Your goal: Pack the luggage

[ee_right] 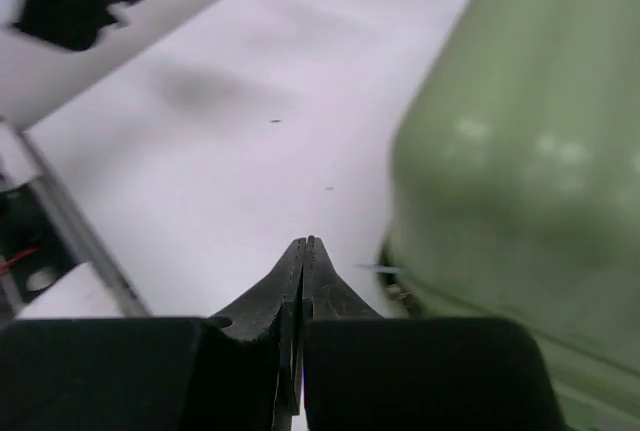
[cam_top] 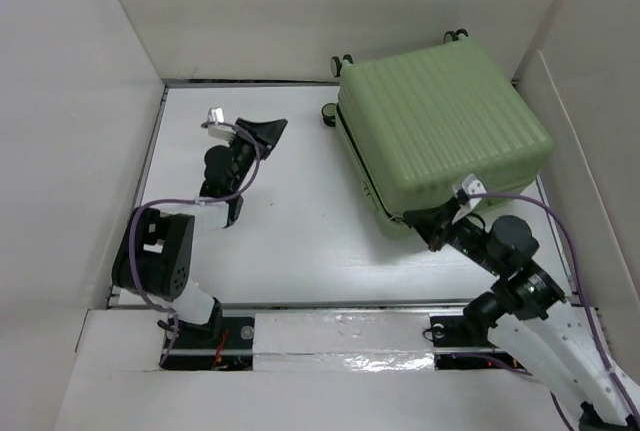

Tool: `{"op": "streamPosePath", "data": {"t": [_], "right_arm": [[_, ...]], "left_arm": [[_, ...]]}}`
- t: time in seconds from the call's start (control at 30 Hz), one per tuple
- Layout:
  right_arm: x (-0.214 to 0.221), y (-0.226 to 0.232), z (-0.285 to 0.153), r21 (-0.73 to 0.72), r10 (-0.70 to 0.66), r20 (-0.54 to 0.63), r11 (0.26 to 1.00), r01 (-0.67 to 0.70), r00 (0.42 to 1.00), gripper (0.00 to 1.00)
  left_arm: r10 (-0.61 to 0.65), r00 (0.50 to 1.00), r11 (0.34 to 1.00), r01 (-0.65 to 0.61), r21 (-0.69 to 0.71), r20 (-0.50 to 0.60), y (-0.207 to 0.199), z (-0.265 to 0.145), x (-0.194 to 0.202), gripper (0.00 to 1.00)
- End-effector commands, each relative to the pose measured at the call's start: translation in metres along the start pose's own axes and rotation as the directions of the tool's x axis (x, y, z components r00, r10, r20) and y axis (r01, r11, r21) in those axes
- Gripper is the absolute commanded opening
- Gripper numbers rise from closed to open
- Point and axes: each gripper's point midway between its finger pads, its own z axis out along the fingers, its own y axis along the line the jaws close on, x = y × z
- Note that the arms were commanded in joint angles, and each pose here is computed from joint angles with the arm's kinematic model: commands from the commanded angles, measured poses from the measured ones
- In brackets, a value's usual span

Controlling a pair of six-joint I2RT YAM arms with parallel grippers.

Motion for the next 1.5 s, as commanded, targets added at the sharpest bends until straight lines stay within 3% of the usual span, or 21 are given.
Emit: {"op": "streamPosePath", "data": {"t": [0.0,0.07,0.13,0.17,0.37,0.43,0.47,0.5,0.6,0.63,0.87,1.1,1.3,1.47], "right_arm": [[0.047,0.016,-0.018,-0.033,0.100,-0.094,0.994,-0.104,0.990,0.00],[0.049,0.030,-0.037,-0.064,0.144,-0.076,0.987,-0.149,0.987,0.00],[0.054,0.040,-0.044,-0.088,0.219,-0.073,0.970,-0.225,0.973,0.00],[0.052,0.041,-0.047,-0.093,0.230,-0.060,0.968,-0.235,0.971,0.00],[0.055,0.034,-0.038,-0.040,0.205,-0.085,0.977,-0.209,0.975,0.04],[0.053,0.033,-0.031,-0.039,0.184,-0.086,0.981,-0.188,0.979,0.23],[0.052,0.034,-0.029,-0.044,0.177,-0.084,0.983,-0.181,0.981,0.31],[0.052,0.036,-0.025,-0.058,0.167,-0.092,0.983,-0.173,0.982,0.47],[0.054,0.042,-0.018,-0.092,0.147,-0.107,0.983,-0.157,0.983,0.69],[0.060,0.042,-0.016,-0.094,0.141,-0.128,0.984,-0.153,0.982,0.72],[0.059,0.047,-0.017,-0.128,0.130,-0.121,0.981,-0.146,0.984,0.82],[0.056,0.044,-0.015,-0.111,0.118,-0.117,0.985,-0.131,0.986,0.86],[0.056,0.043,-0.014,-0.100,0.133,-0.121,0.984,-0.145,0.984,0.87],[0.053,0.045,-0.020,-0.105,0.161,-0.098,0.980,-0.171,0.982,0.86]], "left_arm": [[0.041,0.998,0.994,-0.036,0.099,-0.048,-0.030,0.028,-0.003,0.51],[0.036,0.994,0.989,-0.021,0.143,-0.102,-0.039,0.050,0.005,0.75],[0.037,0.983,0.992,-0.014,0.127,-0.177,-0.031,0.071,0.032,0.80],[0.055,0.982,0.983,-0.022,0.180,-0.180,-0.053,0.088,0.028,0.81],[0.028,0.967,0.983,0.019,0.183,-0.255,-0.054,0.158,0.039,0.99],[0.004,0.957,0.992,0.034,0.124,-0.289,-0.031,0.176,0.049,0.99],[0.009,0.961,0.986,0.037,0.163,-0.275,-0.049,0.187,0.044,0.99],[0.001,0.961,0.988,0.042,0.148,-0.277,-0.046,0.194,0.045,0.99],[-0.011,0.963,0.989,0.051,0.140,-0.270,-0.048,0.218,0.045,0.99],[-0.013,0.964,0.990,0.051,0.135,-0.267,-0.046,0.225,0.045,0.99],[-0.029,0.967,0.995,0.052,0.084,-0.254,-0.036,0.271,0.053,0.99],[-0.082,0.959,0.993,0.101,0.057,-0.273,-0.024,0.279,0.073,0.99],[-0.112,0.962,0.982,0.145,0.117,-0.251,-0.042,0.289,0.078,0.99],[-0.154,0.967,0.971,0.186,0.150,-0.203,-0.044,0.295,0.077,0.83]]}}
